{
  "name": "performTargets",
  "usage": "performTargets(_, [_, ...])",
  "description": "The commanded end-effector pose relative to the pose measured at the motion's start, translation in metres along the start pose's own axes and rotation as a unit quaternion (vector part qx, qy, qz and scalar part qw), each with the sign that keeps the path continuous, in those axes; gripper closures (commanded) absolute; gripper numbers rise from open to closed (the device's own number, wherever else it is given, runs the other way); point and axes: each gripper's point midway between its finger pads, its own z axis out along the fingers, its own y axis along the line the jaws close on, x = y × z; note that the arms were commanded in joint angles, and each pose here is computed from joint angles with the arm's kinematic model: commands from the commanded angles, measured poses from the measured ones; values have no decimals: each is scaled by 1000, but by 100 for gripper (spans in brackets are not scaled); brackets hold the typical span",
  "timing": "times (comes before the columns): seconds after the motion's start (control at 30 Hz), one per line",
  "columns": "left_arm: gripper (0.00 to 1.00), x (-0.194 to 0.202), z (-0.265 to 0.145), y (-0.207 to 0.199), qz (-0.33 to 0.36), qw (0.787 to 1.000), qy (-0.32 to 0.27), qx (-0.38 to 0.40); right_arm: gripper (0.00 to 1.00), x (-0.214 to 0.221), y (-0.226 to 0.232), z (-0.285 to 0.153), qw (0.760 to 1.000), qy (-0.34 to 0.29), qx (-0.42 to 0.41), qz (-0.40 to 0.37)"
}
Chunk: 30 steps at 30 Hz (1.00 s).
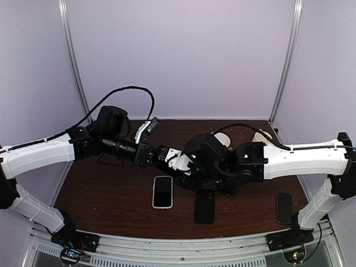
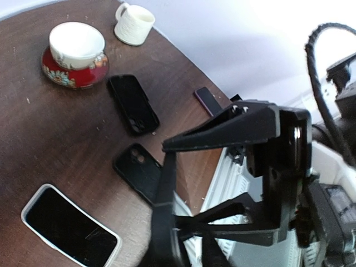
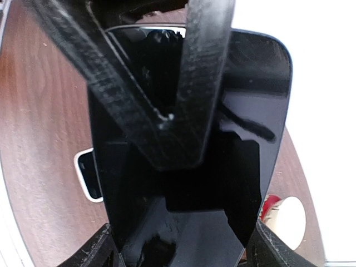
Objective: Put the phone into the phone case
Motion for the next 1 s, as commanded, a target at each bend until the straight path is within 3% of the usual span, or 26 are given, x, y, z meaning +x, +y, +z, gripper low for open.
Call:
performTargets(0.0, [91,-3,2,-6,11,1000,-6,17,42,-33,-13,-10,998,-44,47,-15])
performTargets(0.07, [100,-4,-2,-9,17,1000,-11,18,42,-34,-14,-9,997,-43,54,-18])
performTargets(0.17, [100,-6,-9,-12,28,999,-21,13,37,-32,-18,-12,997,-43,67,-10])
performTargets(0.3, [100,-14,-26,-16,62,997,-46,-12,6,-27,-31,-27,994,-58,90,27])
performTargets(0.37, [100,-26,-41,-23,97,992,-72,-26,1,-26,-43,-45,990,-81,97,68])
performTargets(0.47, [100,-51,-70,-48,152,979,-137,-26,0,-35,-49,-78,970,-183,21,162])
performTargets(0.57, [100,-65,-99,-90,199,955,-217,38,0,-60,-47,-116,901,-340,-95,252])
performTargets(0.63, [100,-70,-114,-110,221,936,-266,68,0,-73,-48,-141,854,-414,-143,280])
performTargets(0.7, [100,-68,-119,-115,227,929,-282,75,3,-85,-45,-155,830,-442,-181,287])
performTargets(0.83, [100,-65,-121,-126,233,925,-283,97,11,-109,-31,-155,817,-439,-245,282])
performTargets(0.9, [100,-64,-120,-129,233,925,-281,105,20,-118,-26,-154,811,-441,-264,279])
performTargets(0.97, [100,-62,-119,-132,230,925,-281,111,36,-125,-23,-156,806,-444,-280,273])
